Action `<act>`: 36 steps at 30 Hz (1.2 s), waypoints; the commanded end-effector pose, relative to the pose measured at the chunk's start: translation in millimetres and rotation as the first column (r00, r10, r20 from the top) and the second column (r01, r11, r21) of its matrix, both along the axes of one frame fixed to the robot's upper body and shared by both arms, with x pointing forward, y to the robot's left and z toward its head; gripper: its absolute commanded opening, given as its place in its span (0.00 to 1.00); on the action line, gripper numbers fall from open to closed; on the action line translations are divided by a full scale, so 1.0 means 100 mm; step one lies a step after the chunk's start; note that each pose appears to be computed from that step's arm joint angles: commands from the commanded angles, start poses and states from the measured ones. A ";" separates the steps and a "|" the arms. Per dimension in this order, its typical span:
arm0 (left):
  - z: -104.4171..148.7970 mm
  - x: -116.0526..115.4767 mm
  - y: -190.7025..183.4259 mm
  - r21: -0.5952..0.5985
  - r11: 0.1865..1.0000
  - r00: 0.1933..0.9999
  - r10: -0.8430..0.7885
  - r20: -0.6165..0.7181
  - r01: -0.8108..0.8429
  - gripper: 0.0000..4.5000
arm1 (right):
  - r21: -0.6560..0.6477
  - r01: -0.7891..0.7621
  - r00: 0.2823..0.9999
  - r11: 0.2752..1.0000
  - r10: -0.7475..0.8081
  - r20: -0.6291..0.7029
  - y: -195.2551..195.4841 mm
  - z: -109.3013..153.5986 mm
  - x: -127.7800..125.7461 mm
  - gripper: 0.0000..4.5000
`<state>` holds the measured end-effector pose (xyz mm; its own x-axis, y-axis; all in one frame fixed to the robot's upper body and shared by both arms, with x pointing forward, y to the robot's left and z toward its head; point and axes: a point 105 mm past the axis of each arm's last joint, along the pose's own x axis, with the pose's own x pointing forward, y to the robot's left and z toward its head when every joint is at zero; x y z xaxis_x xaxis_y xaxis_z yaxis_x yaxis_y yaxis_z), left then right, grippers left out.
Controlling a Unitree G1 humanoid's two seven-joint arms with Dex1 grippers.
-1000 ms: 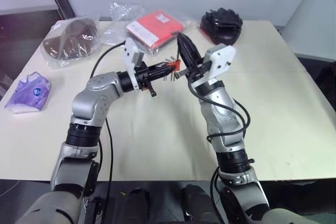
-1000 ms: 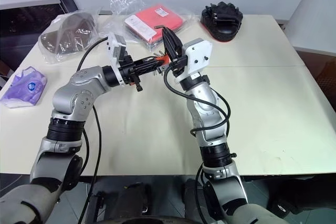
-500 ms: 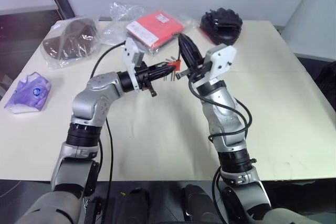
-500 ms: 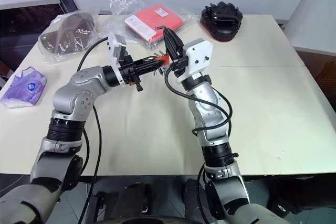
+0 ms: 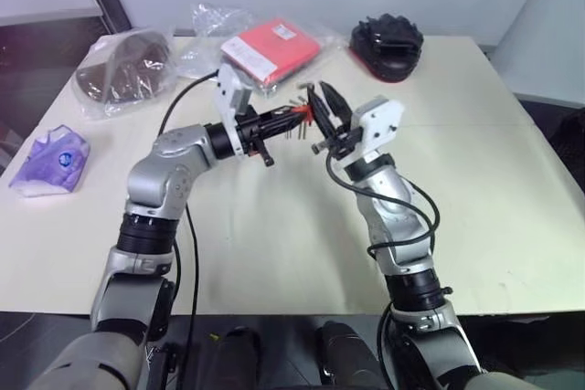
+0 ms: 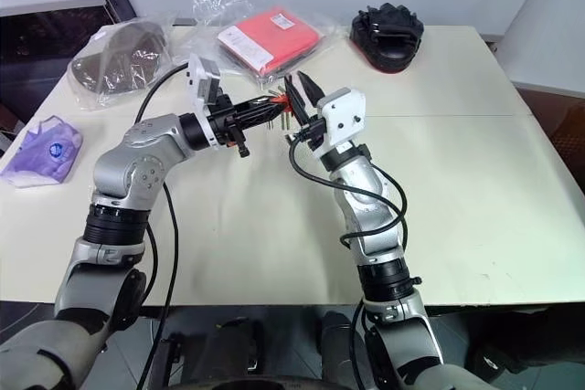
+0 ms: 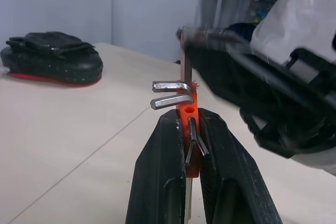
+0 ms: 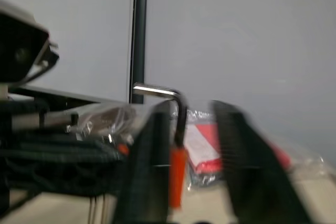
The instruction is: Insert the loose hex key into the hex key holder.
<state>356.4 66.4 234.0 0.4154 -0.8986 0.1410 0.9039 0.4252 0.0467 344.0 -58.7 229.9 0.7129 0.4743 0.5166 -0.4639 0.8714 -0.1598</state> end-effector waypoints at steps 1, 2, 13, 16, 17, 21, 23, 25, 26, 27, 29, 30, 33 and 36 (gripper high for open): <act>0.19 -0.03 0.00 -0.024 1.000 0.998 -0.006 0.066 0.008 0.00 | 0.012 -0.002 0.998 1.000 0.002 0.059 -0.08 0.13 -0.11 0.57; 0.18 -0.03 0.00 -0.024 1.000 0.998 -0.007 0.066 0.008 0.00 | 0.012 0.002 0.998 1.000 -0.003 0.062 -0.12 0.13 -0.14 0.57; -0.08 -0.01 -0.11 -0.100 0.994 0.990 -0.061 -0.130 0.048 0.00 | -0.140 0.083 0.984 0.987 -0.103 -0.143 -0.86 -0.37 -0.57 0.57; -0.29 -0.01 -0.23 -0.115 0.990 0.967 -0.102 -0.235 0.076 0.00 | -0.204 0.147 0.966 0.968 -0.185 -0.181 -1.05 -0.52 -0.63 0.57; -0.38 -0.01 -0.28 -0.123 0.990 0.953 -0.108 -0.284 0.076 0.00 | -0.238 0.160 0.956 0.958 -0.210 -0.205 -1.10 -0.59 -0.65 0.57; -0.77 -0.05 -0.45 -0.120 0.988 0.877 -0.144 -0.458 0.099 0.00 | -0.340 0.121 0.938 0.933 -0.219 -0.268 -1.16 -0.78 -0.83 0.57; -0.88 -0.05 -0.51 -0.154 0.983 0.812 -0.166 -0.560 0.095 0.00 | -0.353 0.121 0.932 0.928 -0.228 -0.281 -1.17 -0.81 -0.89 0.57; -1.00 -0.02 -0.56 -0.189 0.980 0.729 -0.173 -0.662 0.060 0.00 | -0.364 0.137 0.928 0.921 -0.248 -0.279 -1.19 -0.82 -0.91 0.57; -1.06 -0.02 -0.59 -0.197 0.979 0.691 -0.176 -0.701 0.049 0.00 | -0.362 0.145 0.926 0.921 -0.255 -0.277 -1.19 -0.81 -0.93 0.57; -1.11 -0.02 -0.61 -0.188 0.981 0.673 -0.172 -0.719 0.050 0.00 | -0.362 0.153 0.926 0.920 -0.261 -0.274 -1.19 -0.80 -0.93 0.57; -1.18 -0.01 -0.64 -0.175 0.984 0.650 -0.161 -0.743 0.044 0.00 | -0.368 0.165 0.924 0.915 -0.274 -0.267 -1.19 -0.79 -0.94 0.57; -1.21 0.00 -0.65 -0.172 0.984 0.635 -0.156 -0.756 0.037 0.00 | -0.364 0.172 0.923 0.915 -0.279 -0.264 -1.19 -0.78 -0.95 0.57; -1.29 0.03 -0.67 -0.143 0.989 0.605 -0.129 -0.786 0.027 0.00 | -0.358 0.186 0.920 0.915 -0.290 -0.262 -1.19 -0.78 -0.96 0.57; -1.36 0.05 -0.64 -0.106 0.994 0.597 -0.099 -0.796 0.024 0.00 | -0.362 0.185 0.920 0.914 -0.290 -0.262 -1.16 -0.80 -0.97 0.57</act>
<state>358.4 0.0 96.3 0.3310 -0.9318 -0.1490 0.5771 0.3248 -0.7493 250.3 -178.0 137.0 0.9287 0.3668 0.0541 -0.3332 0.8897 -0.3122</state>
